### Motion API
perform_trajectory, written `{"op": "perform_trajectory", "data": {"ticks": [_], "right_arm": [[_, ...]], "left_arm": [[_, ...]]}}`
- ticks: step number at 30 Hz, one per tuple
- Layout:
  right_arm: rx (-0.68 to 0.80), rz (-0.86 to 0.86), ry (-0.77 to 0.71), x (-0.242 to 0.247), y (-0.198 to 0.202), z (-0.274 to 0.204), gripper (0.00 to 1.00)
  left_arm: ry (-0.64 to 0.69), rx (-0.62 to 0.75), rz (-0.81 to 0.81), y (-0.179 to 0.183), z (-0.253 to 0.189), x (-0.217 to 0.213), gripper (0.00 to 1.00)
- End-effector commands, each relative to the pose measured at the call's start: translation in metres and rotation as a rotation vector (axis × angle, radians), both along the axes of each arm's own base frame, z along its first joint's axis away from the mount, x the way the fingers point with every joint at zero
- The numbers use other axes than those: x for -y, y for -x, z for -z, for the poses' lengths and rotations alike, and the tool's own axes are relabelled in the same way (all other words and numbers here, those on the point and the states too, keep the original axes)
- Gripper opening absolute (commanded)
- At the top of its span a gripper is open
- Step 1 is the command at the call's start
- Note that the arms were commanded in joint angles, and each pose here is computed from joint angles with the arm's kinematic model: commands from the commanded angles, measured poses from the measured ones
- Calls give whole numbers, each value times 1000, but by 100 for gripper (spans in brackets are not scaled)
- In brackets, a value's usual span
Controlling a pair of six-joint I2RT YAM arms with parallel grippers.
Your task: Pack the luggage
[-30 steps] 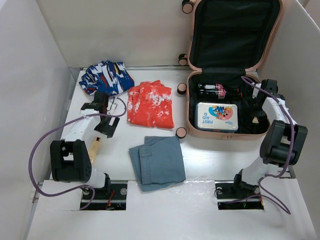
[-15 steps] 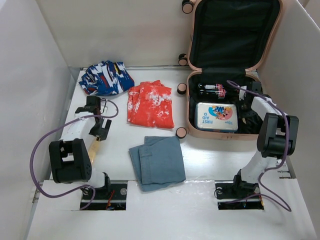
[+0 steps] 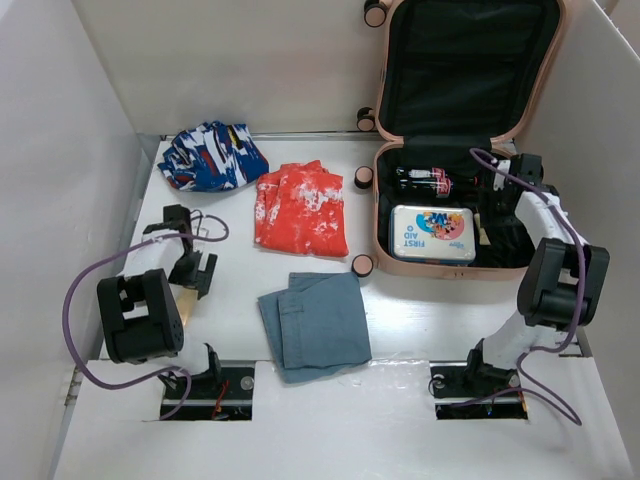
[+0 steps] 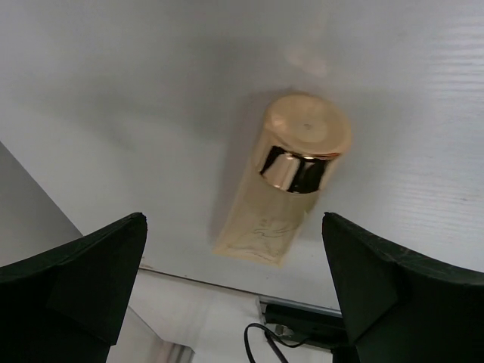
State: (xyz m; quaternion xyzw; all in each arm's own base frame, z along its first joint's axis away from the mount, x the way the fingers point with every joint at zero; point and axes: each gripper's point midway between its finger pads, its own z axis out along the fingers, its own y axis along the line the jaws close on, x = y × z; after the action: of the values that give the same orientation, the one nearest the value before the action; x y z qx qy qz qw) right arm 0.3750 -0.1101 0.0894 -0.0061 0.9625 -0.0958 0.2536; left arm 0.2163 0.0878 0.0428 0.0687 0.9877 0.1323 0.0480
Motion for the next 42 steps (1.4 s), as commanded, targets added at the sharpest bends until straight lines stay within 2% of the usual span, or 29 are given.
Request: {"op": "perform_trajectory", "data": {"ticks": [1, 4, 7, 8, 11, 12, 13, 14, 16, 18, 20, 21, 23, 24, 25, 26, 27, 28, 29, 30, 32, 33, 36, 37, 38, 39, 40, 42], "right_arm": [[110, 38, 55, 12, -12, -55, 74], [108, 45, 65, 14, -12, -60, 74], [142, 53, 67, 14, -10, -75, 74], [154, 53, 70, 14, -10, -80, 74], [213, 70, 87, 15, -7, -106, 74], [231, 76, 98, 16, -6, -117, 74], [256, 74, 118, 18, -2, -131, 74], [280, 68, 128, 18, -2, -142, 74], [353, 71, 152, 17, -2, -169, 74], [451, 38, 192, 9, -1, -205, 74], [581, -79, 211, -22, -8, -244, 75], [628, -137, 208, -37, -11, -256, 78], [730, -356, 138, -102, -20, -278, 81], [814, -435, 117, -126, -24, -297, 82], [867, -614, 17, -181, -19, -303, 84], [896, -709, -35, -210, -16, -303, 84], [986, -794, -71, -237, -14, -321, 87], [1012, -873, -131, -266, -11, -324, 95], [1033, -983, -194, -298, -2, -327, 98], [1061, -1090, -268, -337, 14, -336, 98], [1085, -1231, -402, -389, 23, -342, 99], [1126, -1310, -455, -415, 38, -362, 99], [1090, -1419, -606, -469, 41, -358, 99], [1123, -1445, -637, -478, 43, -376, 99], [1076, -1461, -680, -495, 34, -361, 99], [1068, -1470, -697, -501, 31, -361, 99], [1090, -1487, -715, -508, 32, -370, 99], [1054, -1457, -773, -517, 17, -357, 99]], "left_arm": [[49, -69, -16, 18, 17, -4, 100], [109, -91, -9, 23, 28, 5, 100], [144, -68, -4, 15, 35, 10, 91], [144, -68, -4, 15, 35, 10, 73], [175, -85, -3, 17, 42, 15, 44], [187, -84, 9, 17, 43, 17, 22], [196, -68, 12, 9, 40, 17, 8], [195, -60, 13, 5, 37, 17, 0], [217, -35, 6, -6, 27, 19, 0], [255, 72, 12, -41, 0, 23, 0], [322, 127, 20, -61, -27, 33, 0], [402, 250, 65, -96, -66, 45, 0], [515, 340, 110, -119, -109, 63, 0], [560, 452, 161, -146, -153, 79, 0], [663, 517, 229, -155, -182, 104, 0], [703, 558, 265, -163, -202, 116, 0], [740, 614, 317, -170, -225, 130, 0], [827, 687, 416, -170, -264, 159, 0], [871, 726, 463, -168, -282, 173, 0], [905, 802, 532, -171, -304, 185, 0], [1024, 856, 637, -149, -331, 216, 0], [1072, 932, 656, -151, -352, 225, 0], [1190, 972, 722, -130, -370, 247, 0], [1225, 1011, 734, -130, -386, 250, 0], [1255, 1005, 738, -128, -389, 255, 0], [1296, 984, 757, -127, -390, 258, 0], [1308, 1023, 800, -126, -402, 260, 0], [1364, 993, 796, -127, -405, 264, 0]]}}
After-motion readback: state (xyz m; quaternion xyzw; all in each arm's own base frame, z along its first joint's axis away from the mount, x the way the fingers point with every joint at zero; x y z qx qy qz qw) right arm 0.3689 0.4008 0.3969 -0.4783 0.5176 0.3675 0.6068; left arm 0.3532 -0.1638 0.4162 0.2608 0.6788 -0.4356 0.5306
